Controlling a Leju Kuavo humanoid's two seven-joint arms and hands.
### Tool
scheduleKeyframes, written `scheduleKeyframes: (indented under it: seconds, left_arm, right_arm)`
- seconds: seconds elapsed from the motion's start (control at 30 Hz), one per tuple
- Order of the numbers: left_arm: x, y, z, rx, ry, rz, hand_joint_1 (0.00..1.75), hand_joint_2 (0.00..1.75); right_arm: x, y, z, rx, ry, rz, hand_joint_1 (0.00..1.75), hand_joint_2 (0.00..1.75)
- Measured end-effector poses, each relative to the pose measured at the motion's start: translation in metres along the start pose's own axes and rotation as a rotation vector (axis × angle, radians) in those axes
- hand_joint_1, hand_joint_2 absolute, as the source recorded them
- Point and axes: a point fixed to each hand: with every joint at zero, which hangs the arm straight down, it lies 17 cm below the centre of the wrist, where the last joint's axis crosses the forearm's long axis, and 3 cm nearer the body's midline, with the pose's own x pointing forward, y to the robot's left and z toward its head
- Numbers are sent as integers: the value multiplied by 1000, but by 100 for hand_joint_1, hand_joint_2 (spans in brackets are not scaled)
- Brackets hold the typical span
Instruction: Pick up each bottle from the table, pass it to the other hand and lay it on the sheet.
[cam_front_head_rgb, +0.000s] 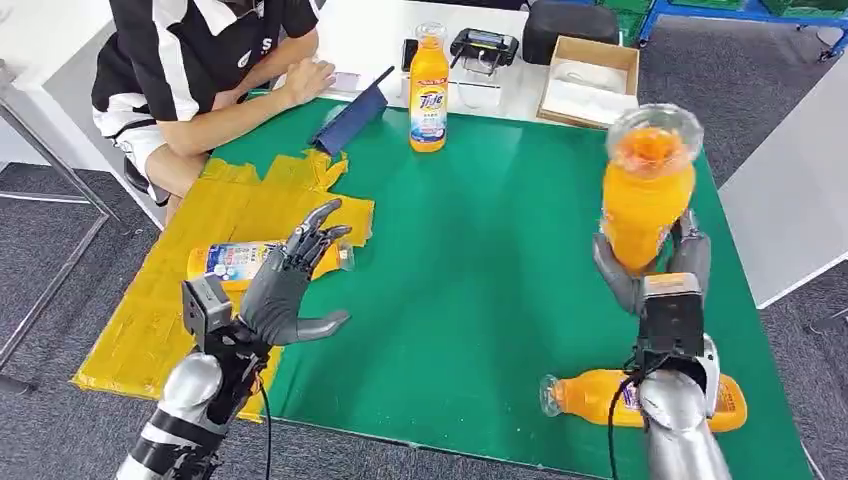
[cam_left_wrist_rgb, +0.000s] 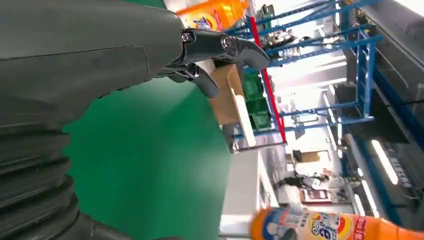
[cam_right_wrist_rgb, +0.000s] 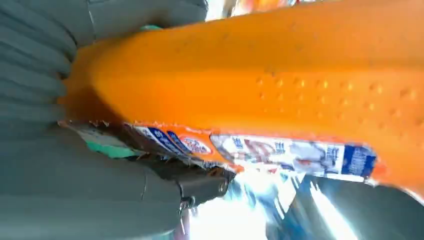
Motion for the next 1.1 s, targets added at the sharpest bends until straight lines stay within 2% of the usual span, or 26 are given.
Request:
scheduleKeyframes:
  seconds: [0.07, 0.2, 0.37, 0.63, 0.8, 0.97, 1.1]
  left_arm:
    - [4, -1, -3, -7, -14, 25, 0, 175]
    - [13, 1, -12, -16, -39, 40, 0, 175]
    - [22, 7, -20, -6, -76, 25, 0, 175]
    - [25, 13, -25, 20, -102, -29, 0, 175]
    - [26, 15, -28, 26, -113, -50, 0, 175]
    - [26, 15, -29, 28, -117, -38, 0, 175]
    - [28, 18, -29, 42, -125, -44, 0, 175]
  right_arm:
    - [2, 19, 3, 37, 32, -164, 175, 175]
    - [9, 70, 10, 159, 59, -365, 175, 175]
    - [20, 136, 29, 326, 85, -484, 175, 175]
    - [31, 192, 50, 496, 113, -547, 175, 175]
    - [53, 235, 72, 644, 68, -543, 175, 175]
    - [60, 248, 77, 684, 32, -489, 175, 175]
    - [57, 248, 71, 653, 20, -437, 175, 175]
